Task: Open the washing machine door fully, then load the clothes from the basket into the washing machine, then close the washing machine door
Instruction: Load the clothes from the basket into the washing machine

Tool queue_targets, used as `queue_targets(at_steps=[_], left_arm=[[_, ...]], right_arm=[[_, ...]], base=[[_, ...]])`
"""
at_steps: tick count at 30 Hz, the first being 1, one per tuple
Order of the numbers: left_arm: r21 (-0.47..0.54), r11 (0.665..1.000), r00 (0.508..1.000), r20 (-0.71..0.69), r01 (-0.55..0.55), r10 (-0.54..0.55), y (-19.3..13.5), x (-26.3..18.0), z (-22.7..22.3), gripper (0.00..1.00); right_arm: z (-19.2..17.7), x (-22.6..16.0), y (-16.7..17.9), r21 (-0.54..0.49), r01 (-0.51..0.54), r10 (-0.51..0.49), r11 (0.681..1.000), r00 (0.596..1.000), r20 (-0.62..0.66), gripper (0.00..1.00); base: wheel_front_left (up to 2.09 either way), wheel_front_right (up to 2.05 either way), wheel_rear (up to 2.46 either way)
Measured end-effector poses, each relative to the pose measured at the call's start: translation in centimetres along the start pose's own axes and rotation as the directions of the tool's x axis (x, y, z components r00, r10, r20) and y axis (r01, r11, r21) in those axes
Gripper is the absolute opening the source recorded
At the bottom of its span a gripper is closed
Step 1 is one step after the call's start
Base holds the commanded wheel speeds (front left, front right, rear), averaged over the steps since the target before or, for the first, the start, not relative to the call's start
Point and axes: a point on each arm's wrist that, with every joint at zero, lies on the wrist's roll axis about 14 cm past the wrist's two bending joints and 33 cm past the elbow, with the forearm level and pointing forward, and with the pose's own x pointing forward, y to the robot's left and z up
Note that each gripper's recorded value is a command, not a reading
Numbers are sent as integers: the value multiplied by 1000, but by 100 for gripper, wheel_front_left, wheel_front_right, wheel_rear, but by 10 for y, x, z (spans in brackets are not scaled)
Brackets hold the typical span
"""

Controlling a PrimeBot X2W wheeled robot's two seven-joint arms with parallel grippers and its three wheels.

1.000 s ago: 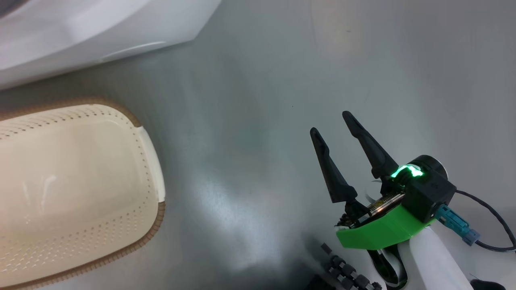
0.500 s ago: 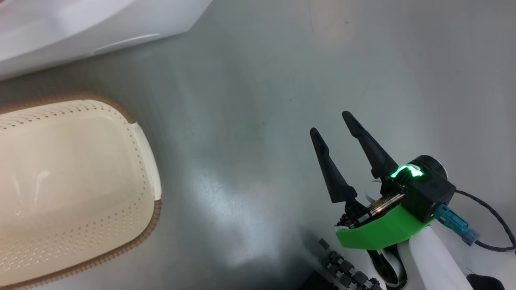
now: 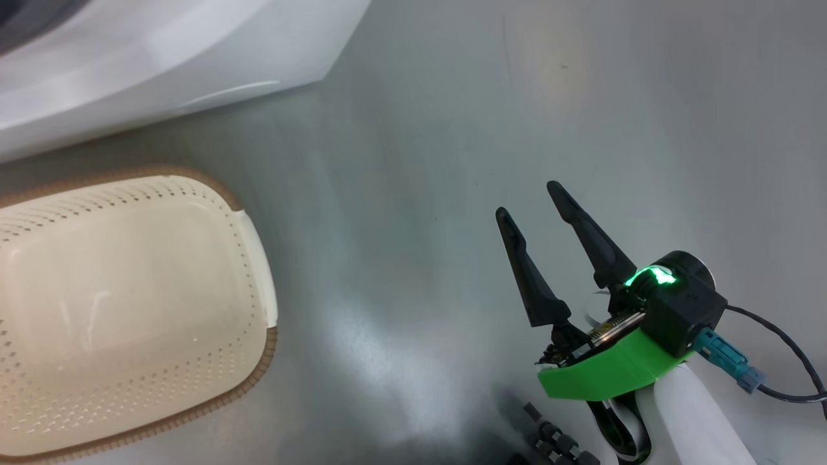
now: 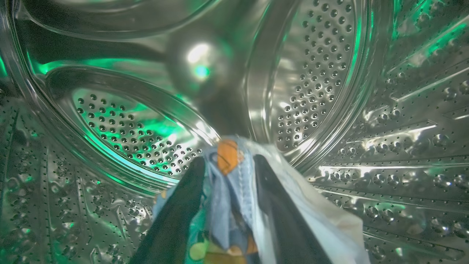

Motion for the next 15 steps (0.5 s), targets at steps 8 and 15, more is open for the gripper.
queue_targets(at_steps=[8, 15], left_arm=[[17, 999, 998, -46, -40, 41, 6, -5, 3, 100], [-4, 998, 996, -66, -67, 66, 9, -10, 6, 100]], right_arm=[[10, 1, 5, 6, -13, 13, 1000, 1000, 28, 100], [13, 3, 8, 12, -23, 22, 1000, 999, 42, 100]], base=[[0, 0, 0], [0, 0, 0]])
